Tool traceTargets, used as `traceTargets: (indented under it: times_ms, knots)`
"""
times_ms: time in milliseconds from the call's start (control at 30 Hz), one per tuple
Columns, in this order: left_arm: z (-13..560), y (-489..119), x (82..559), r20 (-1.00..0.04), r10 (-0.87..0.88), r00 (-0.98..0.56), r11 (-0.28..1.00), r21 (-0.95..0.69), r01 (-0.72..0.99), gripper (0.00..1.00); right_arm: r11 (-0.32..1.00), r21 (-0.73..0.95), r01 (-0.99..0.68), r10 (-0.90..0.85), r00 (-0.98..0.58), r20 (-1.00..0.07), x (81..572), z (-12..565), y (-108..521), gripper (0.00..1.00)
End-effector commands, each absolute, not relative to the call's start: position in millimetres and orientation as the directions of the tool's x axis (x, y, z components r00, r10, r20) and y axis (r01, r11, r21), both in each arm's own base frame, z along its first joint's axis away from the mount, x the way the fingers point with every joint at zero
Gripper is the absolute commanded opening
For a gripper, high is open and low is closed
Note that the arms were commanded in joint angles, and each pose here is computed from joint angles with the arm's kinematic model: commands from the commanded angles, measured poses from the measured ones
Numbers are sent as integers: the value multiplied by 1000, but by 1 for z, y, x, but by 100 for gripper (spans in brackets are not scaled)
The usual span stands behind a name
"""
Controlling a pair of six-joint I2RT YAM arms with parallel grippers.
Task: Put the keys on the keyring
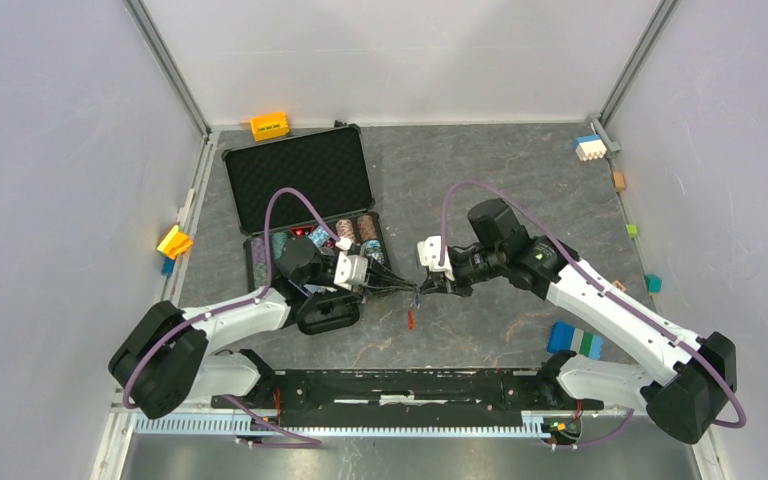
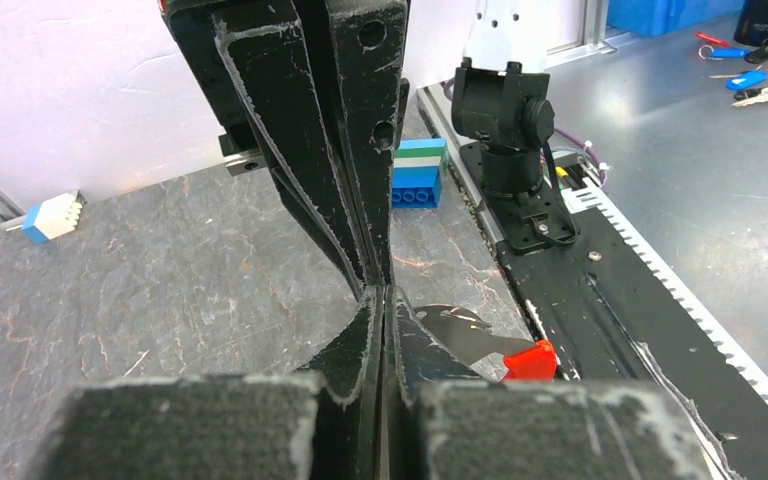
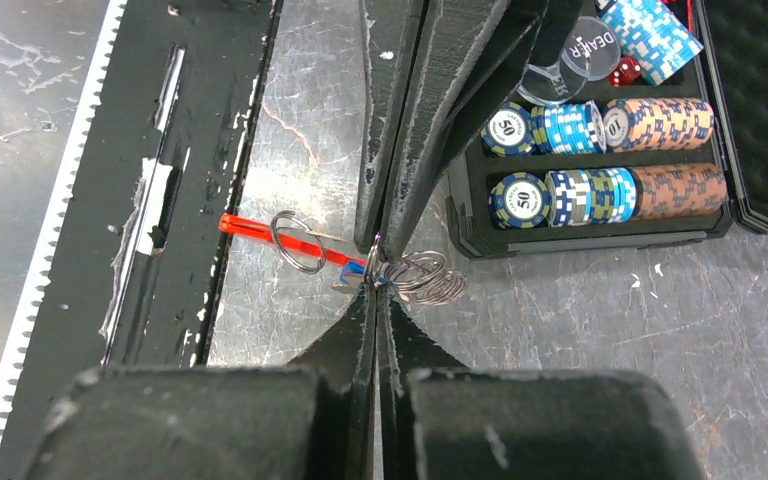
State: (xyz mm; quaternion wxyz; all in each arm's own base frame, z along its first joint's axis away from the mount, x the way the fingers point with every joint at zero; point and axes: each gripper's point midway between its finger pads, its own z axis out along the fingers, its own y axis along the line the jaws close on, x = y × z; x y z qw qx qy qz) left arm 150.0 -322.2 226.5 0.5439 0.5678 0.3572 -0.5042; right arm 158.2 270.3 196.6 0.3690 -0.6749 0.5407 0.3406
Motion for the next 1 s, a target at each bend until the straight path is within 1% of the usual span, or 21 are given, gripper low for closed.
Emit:
traceTargets:
  times_ms: [0,200,267,367,467,533,567,667,833,967]
  knots:
    - [250,-321,141,-931,-222,291,-172,331,928,2,-170,-147,-974,-448,210,-869,154,198,271,0]
    - [251,-322,140,-932,-227,281,-180,324,929,2,-198,-143,-970,-413,215,-885,150,202,278,0]
    - [251,-322,140,-934,-226,278,-181,321,930,2,-206,-141,-968,-408,216,-887,149,202,280,2]
    - [251,-322,140,-934,-226,277,-179,319,931,2,-205,-148,-967,-407,222,-886,150,202,280,12]
    - [250,-322,141,-936,-223,273,-176,315,933,2,-191,-172,-966,-406,237,-883,151,203,277,23]
    - [250,-322,142,-936,-224,271,-171,311,935,2,-174,-196,-965,-406,252,-878,153,206,275,29]
    - [250,-322,142,-935,-225,273,-169,313,935,2,-165,-210,-964,-406,260,-876,154,208,274,30]
    - [252,-323,143,-940,-225,257,-165,297,940,2,-142,-260,-955,-391,295,-872,155,220,270,32]
    - [254,-323,144,-945,-226,236,-159,275,948,2,-110,-331,-937,-359,348,-866,156,240,266,32]
    - [254,-324,145,-948,-225,224,-155,261,953,2,-122,-324,-938,-344,346,-873,153,243,268,32]
